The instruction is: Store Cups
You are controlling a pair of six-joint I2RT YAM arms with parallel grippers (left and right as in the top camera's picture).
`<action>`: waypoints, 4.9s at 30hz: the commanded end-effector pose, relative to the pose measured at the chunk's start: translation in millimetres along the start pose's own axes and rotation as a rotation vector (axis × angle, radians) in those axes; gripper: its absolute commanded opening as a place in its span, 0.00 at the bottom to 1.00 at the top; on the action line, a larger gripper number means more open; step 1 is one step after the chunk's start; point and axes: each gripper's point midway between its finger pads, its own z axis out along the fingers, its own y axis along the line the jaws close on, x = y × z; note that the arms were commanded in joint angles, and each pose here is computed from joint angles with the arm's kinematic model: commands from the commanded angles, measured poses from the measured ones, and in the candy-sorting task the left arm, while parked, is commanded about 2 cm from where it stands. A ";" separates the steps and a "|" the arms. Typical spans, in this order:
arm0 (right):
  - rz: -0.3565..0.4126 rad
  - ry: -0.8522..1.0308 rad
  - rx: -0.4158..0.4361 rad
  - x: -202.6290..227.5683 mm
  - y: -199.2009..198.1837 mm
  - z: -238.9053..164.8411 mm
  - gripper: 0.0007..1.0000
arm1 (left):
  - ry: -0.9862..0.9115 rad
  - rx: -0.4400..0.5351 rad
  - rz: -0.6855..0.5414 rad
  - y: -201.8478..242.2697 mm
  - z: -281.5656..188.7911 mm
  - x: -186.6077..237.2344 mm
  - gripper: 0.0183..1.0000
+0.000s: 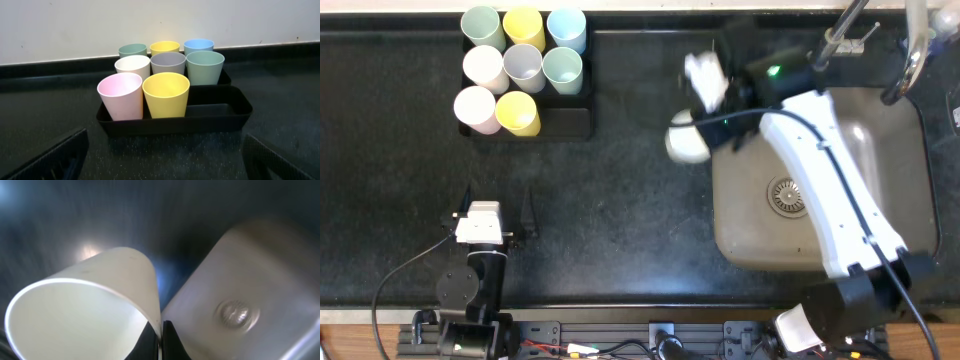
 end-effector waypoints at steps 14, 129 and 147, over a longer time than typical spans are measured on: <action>-0.128 -0.423 -0.055 -180.9 118.2 -37.4 0.04 | -0.007 0.009 0.019 -1.7 -0.6 -1.2 1.00; 0.379 -0.275 0.387 -12.3 -83.9 -140.7 1.00 | -0.007 0.009 0.019 -1.7 -0.6 -1.2 1.00; 0.465 -0.580 0.421 166.8 -50.3 -22.4 1.00 | -0.007 0.009 0.019 -1.7 -0.6 -1.2 1.00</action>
